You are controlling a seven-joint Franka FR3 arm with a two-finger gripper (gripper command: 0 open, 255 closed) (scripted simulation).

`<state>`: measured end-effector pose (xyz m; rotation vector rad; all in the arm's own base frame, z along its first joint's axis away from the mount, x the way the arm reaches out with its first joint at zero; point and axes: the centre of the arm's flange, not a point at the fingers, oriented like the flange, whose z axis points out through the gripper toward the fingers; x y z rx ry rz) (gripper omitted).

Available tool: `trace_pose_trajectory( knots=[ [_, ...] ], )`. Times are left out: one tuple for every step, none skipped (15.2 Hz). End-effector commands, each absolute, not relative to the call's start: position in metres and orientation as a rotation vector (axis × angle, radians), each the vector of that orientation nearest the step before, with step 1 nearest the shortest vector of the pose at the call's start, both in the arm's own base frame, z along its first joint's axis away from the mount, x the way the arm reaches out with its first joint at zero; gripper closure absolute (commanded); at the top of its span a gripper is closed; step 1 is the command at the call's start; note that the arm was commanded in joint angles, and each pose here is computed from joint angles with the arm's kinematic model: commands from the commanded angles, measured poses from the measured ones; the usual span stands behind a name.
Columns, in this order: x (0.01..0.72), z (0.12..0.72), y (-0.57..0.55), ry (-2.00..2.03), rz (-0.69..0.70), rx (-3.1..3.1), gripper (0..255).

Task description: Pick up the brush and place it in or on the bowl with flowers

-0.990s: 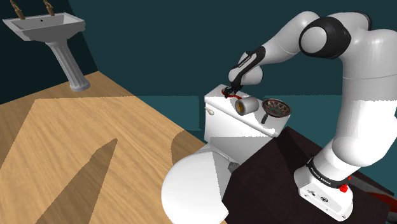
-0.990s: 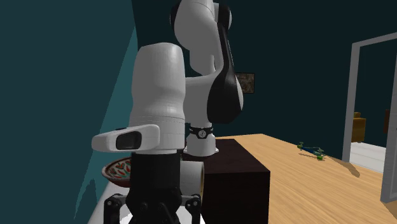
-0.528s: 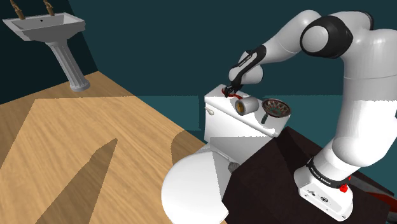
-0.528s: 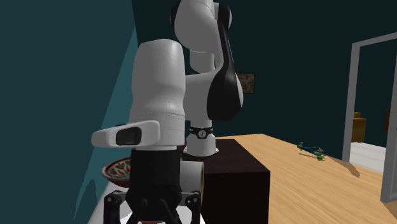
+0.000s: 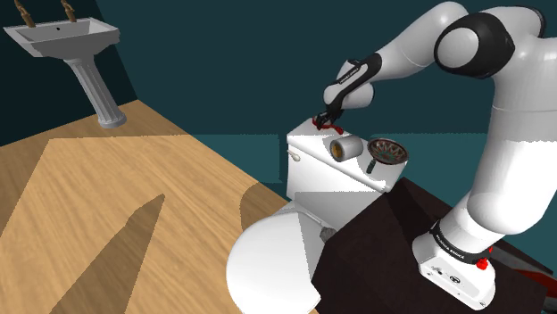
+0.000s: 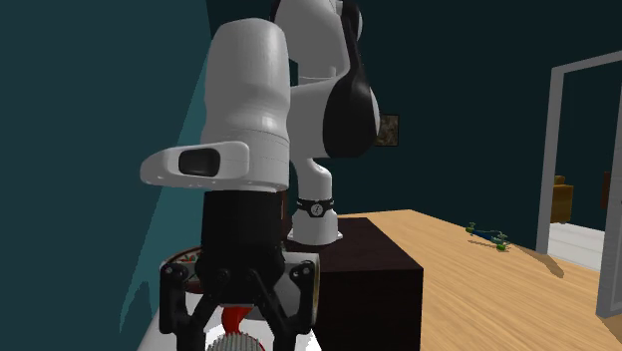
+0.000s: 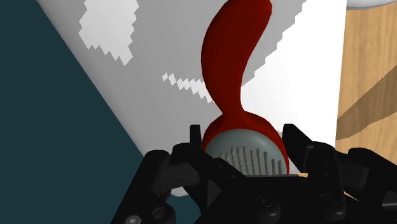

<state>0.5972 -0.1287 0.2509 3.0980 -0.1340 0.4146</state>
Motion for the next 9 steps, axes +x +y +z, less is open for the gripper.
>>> trace_pose_trajectory(
  knots=[
    [0.597,0.262,-0.129,-0.134,0.414,3.098,255],
    [0.597,0.268,-0.129,-0.134,0.414,3.098,255],
    [0.597,0.273,-0.129,-0.134,0.414,3.098,255],
    [0.597,0.278,-0.129,-0.134,0.414,3.098,255],
    [0.597,0.283,-0.129,-0.134,0.414,3.098,255],
    [0.597,0.289,-0.129,-0.134,0.414,3.098,255],
    [0.597,0.294,-0.129,-0.134,0.414,3.098,255],
    [0.597,0.299,-0.129,-0.134,0.414,3.098,255],
    [0.597,0.305,-0.129,-0.134,0.414,3.098,255]
  ],
)
